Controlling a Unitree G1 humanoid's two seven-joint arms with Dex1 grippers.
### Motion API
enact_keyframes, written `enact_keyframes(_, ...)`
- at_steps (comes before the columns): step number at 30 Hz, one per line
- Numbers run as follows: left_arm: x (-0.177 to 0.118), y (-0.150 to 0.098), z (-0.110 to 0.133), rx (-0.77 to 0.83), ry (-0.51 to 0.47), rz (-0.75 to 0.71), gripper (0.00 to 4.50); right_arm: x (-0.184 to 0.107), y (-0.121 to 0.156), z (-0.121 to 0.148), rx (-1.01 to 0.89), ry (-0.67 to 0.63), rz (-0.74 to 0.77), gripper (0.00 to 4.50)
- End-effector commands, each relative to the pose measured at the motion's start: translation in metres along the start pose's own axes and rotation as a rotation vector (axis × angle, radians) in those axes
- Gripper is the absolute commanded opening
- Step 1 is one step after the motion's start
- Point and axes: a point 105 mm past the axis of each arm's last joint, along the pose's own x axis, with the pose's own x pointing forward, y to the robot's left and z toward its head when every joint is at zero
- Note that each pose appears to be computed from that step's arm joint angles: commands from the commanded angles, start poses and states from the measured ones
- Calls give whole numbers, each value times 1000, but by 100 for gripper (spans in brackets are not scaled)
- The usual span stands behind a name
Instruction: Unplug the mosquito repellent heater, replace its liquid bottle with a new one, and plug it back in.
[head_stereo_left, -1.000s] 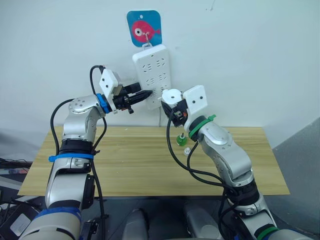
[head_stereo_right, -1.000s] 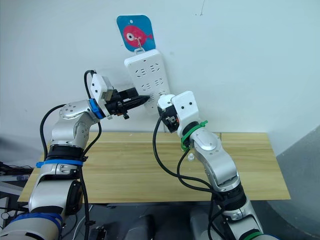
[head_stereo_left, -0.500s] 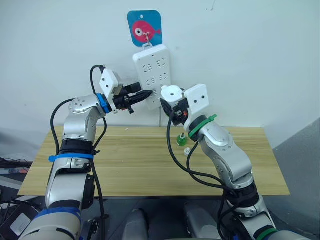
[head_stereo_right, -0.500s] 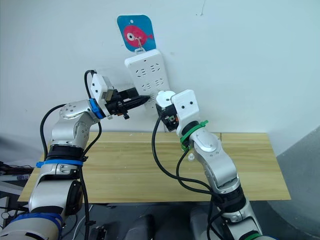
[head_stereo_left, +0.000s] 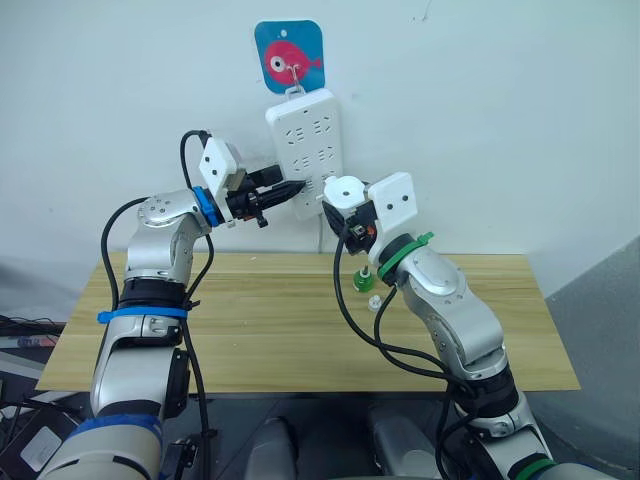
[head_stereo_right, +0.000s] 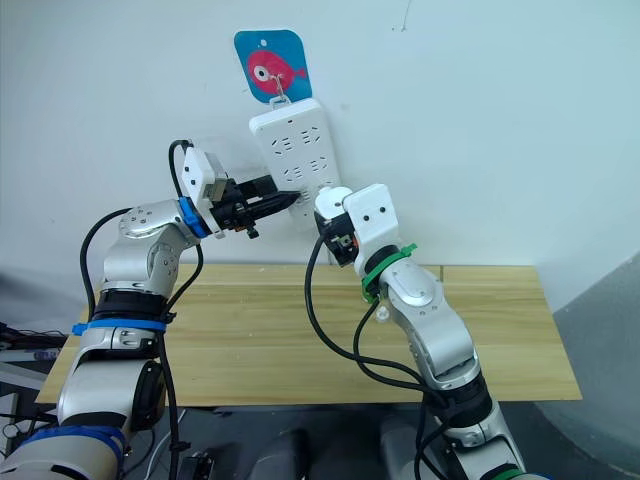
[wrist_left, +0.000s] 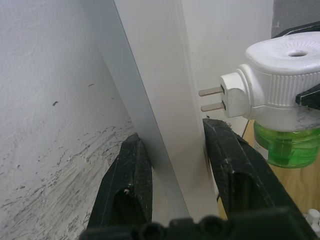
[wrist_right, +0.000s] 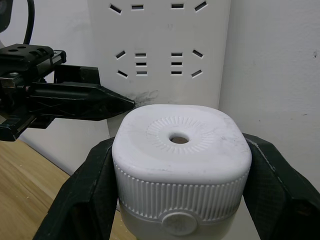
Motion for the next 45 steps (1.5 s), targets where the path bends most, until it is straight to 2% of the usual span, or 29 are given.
enact_keyframes(1, -3, 8, 12, 44, -18, 55, 137, 1, 2, 14, -11, -55, 8, 297)
enact_keyframes(20, -4, 7, 12, 43, -15, 54, 137, 2, 7, 21, -10, -114, 26, 297)
enact_keyframes(34, -3, 7, 11, 42, -14, 51, 137, 11, 2, 10, -20, -83, -8, 297)
enact_keyframes(45, -3, 8, 13, 44, -17, 51, 137, 6, -6, 2, -12, -30, -45, 297)
